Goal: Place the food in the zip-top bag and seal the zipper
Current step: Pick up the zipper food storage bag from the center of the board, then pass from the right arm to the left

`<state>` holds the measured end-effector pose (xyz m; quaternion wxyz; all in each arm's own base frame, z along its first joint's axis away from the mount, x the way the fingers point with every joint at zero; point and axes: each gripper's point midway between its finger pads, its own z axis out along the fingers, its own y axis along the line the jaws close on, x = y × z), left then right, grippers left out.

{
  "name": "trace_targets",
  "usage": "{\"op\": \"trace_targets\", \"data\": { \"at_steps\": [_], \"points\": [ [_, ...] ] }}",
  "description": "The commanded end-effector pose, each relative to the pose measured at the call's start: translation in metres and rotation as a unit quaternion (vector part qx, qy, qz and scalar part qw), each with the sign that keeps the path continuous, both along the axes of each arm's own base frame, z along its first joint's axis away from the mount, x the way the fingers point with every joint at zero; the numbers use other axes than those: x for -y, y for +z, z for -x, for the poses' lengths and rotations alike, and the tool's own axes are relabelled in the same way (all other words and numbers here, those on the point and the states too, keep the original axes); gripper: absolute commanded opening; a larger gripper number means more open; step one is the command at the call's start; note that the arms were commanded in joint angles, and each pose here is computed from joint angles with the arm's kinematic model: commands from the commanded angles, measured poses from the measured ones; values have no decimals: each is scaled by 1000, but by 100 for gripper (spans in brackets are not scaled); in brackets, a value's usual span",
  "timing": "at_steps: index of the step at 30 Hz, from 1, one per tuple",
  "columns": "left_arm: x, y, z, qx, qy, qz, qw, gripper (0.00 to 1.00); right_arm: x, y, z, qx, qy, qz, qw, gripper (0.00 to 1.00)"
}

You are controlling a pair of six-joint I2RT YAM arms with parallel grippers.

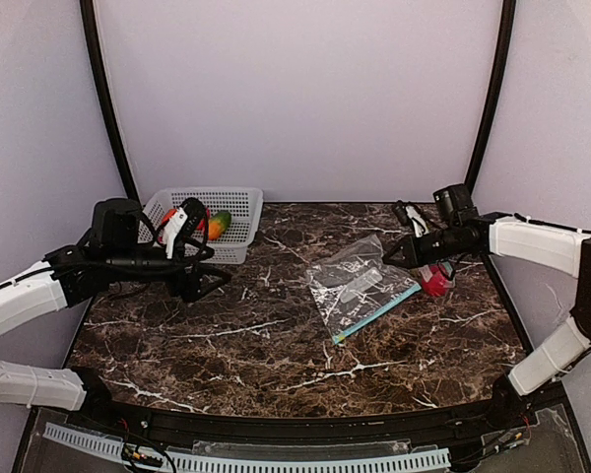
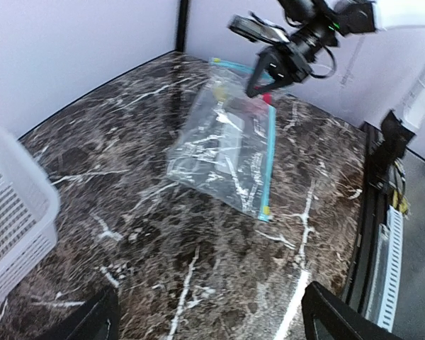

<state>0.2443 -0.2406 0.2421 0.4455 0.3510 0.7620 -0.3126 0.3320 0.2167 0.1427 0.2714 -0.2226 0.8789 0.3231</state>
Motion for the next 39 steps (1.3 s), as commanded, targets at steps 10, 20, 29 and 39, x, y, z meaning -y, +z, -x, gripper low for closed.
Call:
{"op": "trace_targets", "data": {
  "at_steps": [10, 20, 29, 39],
  "points": [
    [82, -12, 40, 267, -120, -206, 934, 88, -29, 141, 51, -65, 37, -195, 978, 0],
    [106, -8, 44, 470, -78, -290, 830, 91, -37, 190, 68, -98, 57, -274, 955, 0],
    [121, -3, 36, 565, -52, -327, 756, 98, -40, 200, 73, -131, 67, -299, 943, 0],
    [136, -4, 31, 599, -54, -355, 716, 99, -44, 198, 77, -143, 78, -301, 940, 0]
  ]
}}
